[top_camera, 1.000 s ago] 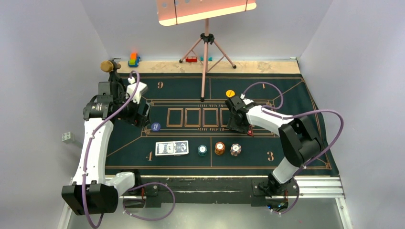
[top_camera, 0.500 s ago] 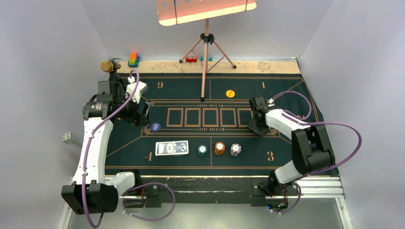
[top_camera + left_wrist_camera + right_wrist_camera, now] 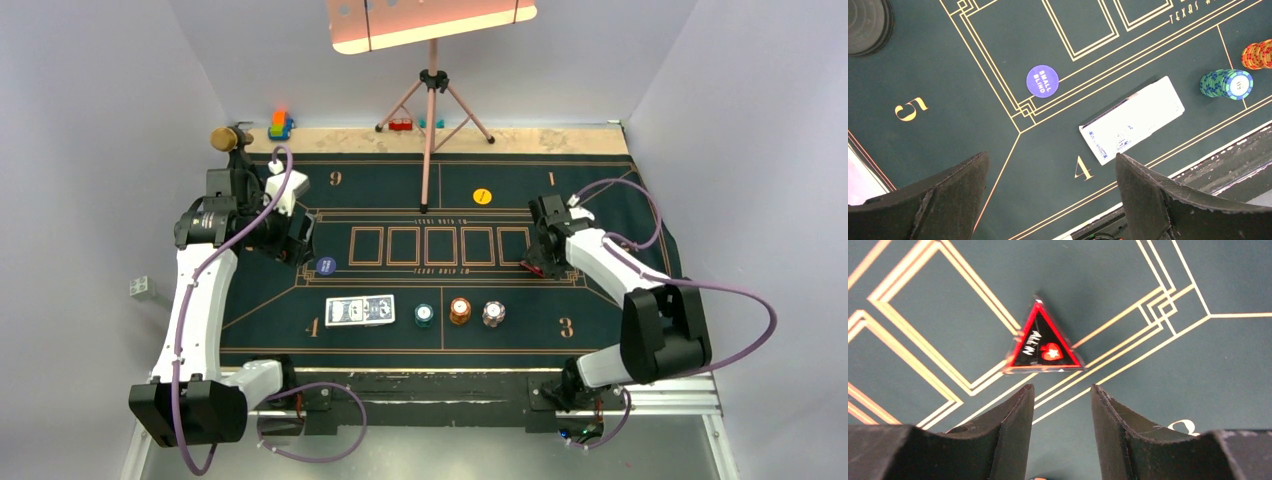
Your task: Distribute texas hold em gaming equipment
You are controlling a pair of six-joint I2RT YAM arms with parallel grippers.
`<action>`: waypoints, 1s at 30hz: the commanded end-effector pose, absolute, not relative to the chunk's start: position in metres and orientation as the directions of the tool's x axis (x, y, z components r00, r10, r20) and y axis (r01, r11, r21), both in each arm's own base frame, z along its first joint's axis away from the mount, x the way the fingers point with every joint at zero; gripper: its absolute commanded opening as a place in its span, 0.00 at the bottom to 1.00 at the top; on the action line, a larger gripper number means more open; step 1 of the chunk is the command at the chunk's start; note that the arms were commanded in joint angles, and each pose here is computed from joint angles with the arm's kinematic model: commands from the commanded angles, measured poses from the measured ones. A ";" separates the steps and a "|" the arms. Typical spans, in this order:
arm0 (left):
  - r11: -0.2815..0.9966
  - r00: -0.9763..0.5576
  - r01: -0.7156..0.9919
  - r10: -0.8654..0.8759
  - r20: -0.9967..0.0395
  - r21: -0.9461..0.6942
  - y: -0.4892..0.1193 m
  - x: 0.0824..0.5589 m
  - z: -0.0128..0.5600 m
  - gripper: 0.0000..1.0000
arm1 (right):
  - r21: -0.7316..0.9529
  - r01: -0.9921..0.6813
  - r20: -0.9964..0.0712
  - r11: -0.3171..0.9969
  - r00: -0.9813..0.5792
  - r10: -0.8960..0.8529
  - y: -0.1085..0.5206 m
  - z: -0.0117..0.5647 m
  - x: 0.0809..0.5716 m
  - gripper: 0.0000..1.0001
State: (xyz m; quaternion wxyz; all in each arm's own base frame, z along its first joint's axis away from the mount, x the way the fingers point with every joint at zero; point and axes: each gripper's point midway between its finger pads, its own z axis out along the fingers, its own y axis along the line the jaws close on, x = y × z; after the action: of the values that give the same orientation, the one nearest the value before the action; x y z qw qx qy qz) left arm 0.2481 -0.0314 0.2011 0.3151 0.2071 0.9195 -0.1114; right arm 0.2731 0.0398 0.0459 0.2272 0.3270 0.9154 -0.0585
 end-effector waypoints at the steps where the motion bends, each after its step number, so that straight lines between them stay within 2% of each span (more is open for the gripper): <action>1: 0.884 -0.691 0.465 0.322 -0.647 -0.056 -0.031 0.253 0.206 1.00 | 0.118 0.561 -0.522 0.820 -0.667 0.531 0.056 0.080 0.310 0.49; 10: 0.888 -0.688 0.458 0.326 -0.649 -0.039 -0.028 0.252 0.208 1.00 | 0.053 0.563 -0.496 0.825 -0.702 0.511 0.061 0.057 0.336 0.49; 19: 0.890 -0.686 0.456 0.334 -0.646 -0.024 -0.025 0.253 0.208 1.00 | -0.086 0.573 -0.489 0.815 -0.737 0.467 0.040 0.042 0.316 0.51; 30: 0.888 -0.685 0.459 0.338 -0.645 -0.023 -0.025 0.252 0.208 1.00 | -0.128 0.584 -0.484 0.802 -0.743 0.463 0.031 0.041 0.301 0.59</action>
State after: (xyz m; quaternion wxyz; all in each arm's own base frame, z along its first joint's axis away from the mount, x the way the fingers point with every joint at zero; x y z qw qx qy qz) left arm 0.2483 -0.0275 0.2002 0.3133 0.2057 0.9216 -0.1006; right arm 0.3031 0.0406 0.0302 0.2097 0.2814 0.9296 -0.1124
